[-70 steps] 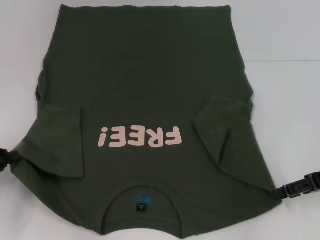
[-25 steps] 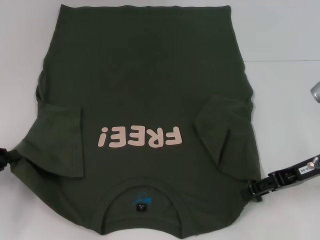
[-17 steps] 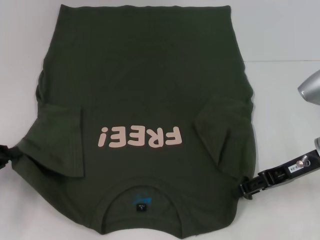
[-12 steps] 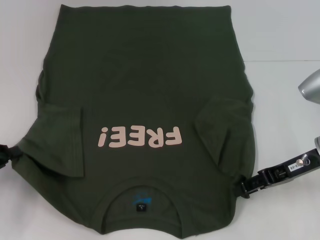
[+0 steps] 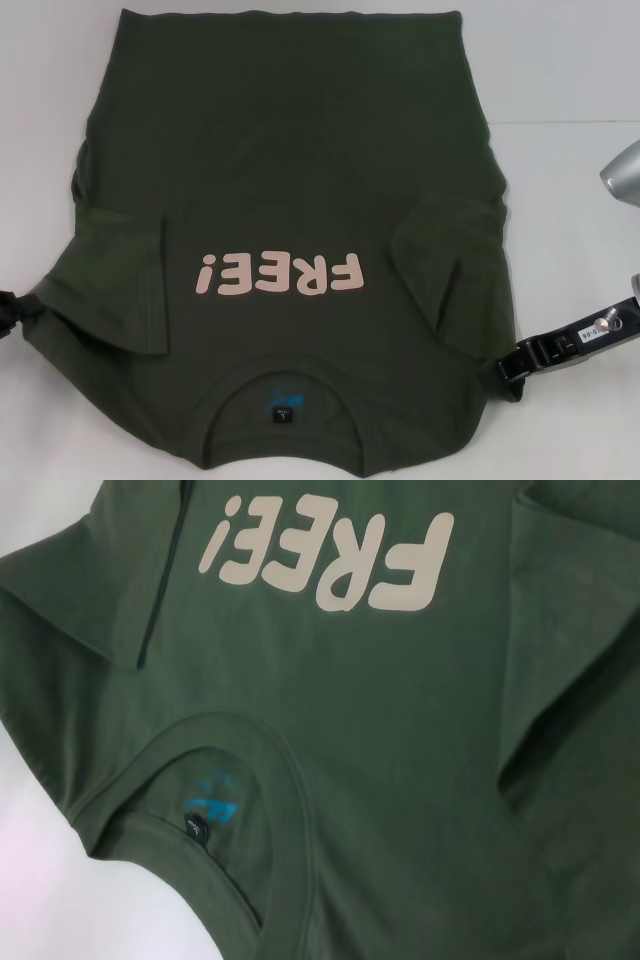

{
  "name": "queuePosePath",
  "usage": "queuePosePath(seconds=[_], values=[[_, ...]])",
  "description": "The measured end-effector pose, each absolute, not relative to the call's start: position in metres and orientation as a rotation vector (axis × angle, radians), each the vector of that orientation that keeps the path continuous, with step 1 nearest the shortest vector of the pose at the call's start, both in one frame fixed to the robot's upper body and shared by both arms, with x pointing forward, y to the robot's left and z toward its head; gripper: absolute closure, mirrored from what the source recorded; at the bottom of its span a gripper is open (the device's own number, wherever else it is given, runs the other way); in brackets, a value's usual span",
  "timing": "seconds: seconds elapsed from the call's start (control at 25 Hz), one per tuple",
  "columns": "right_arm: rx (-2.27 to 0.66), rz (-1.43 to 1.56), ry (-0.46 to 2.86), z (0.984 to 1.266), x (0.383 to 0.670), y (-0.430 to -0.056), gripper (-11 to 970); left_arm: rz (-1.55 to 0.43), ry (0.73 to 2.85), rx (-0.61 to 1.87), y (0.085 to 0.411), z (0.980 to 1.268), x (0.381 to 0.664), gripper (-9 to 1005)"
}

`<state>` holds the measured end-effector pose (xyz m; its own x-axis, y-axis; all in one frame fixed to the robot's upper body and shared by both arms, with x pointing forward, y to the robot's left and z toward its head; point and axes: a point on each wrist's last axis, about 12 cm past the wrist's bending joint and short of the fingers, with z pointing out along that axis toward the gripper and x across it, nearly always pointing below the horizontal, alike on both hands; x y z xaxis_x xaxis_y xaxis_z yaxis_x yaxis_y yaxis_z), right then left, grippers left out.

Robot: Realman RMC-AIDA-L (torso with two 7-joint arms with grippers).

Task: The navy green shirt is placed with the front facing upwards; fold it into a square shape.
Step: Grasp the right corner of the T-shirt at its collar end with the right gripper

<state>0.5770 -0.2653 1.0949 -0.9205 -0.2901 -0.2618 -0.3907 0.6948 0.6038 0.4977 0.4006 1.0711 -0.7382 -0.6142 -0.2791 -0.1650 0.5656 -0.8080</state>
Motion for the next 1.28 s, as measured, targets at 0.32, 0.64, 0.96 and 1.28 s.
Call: queuePosePath(seconds=[0.32, 0.64, 0.96, 1.28], values=[[-0.508, 1.037, 2.762, 1.095, 0.577, -0.268, 935, -1.083, 2.255, -0.617, 0.401, 1.071, 0.498, 998], [-0.494, 1.074, 2.763, 1.096, 0.574, -0.272, 926, -1.082, 2.255, -0.615, 0.401, 1.071, 0.498, 998], [-0.358, 1.080, 2.757, 1.102, 0.568, -0.305, 594, -1.077, 2.254, -0.627, 0.403, 1.069, 0.494, 997], [-0.322, 1.046, 2.785, 1.099, 0.563, -0.317, 462, -1.077, 2.251, -0.627, 0.403, 1.070, 0.494, 998]])
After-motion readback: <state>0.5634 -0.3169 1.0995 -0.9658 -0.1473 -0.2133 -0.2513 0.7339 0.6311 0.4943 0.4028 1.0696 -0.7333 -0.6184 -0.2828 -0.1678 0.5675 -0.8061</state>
